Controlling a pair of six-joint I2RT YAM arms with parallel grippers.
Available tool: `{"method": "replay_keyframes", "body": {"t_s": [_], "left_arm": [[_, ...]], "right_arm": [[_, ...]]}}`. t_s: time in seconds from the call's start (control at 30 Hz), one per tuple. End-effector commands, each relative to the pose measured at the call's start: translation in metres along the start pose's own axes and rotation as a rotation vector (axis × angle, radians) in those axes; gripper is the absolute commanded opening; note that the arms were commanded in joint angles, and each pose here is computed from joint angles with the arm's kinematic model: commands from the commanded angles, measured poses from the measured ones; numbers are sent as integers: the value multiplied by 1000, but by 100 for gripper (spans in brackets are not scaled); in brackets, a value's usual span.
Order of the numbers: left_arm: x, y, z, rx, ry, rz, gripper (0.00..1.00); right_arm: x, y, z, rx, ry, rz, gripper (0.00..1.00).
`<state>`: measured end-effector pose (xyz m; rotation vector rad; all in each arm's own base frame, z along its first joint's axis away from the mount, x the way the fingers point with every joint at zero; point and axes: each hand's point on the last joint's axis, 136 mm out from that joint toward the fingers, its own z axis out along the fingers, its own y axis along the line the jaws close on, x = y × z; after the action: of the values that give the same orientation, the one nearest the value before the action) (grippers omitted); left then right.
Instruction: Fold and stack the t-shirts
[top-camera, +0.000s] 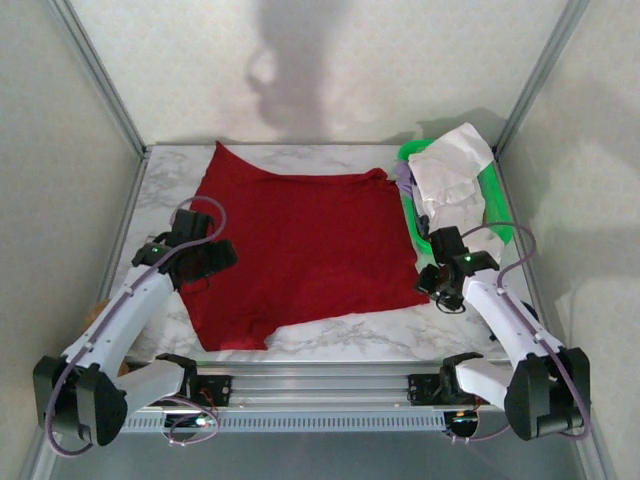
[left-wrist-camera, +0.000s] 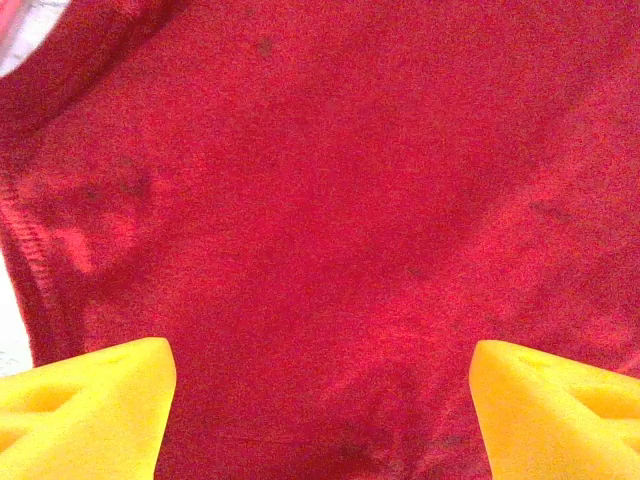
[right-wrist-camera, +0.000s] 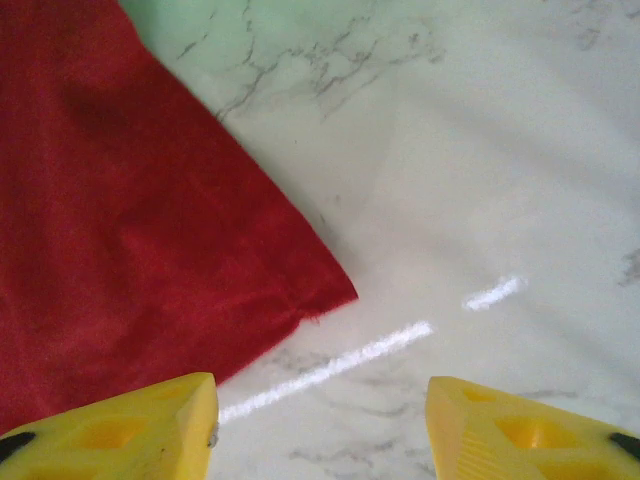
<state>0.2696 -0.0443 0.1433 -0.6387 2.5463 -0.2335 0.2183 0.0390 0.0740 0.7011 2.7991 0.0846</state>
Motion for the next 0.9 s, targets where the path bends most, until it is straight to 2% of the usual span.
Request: {"method": "replay_keyframes", "body": {"t_s": [0.0,0.13,0.43,0.6,0.87], "left_arm": [[4,13,-5,-47,-14,-41,77],[15,21,1,-66,6,-58,76],[38,35,2,-78,44,-100,75],[44,57,-11,-172,39,-116,74],[65,74,-22,-212,79,-150,71]], "right_arm": [[-10,0,21,0,-11,76,56],[-9,-2,38,9,19,98,53],[5,-11,50,38,56,119,43],[18,-13,61,29,102,135,40],[16,-7,64,-2,94,131,19]]}}
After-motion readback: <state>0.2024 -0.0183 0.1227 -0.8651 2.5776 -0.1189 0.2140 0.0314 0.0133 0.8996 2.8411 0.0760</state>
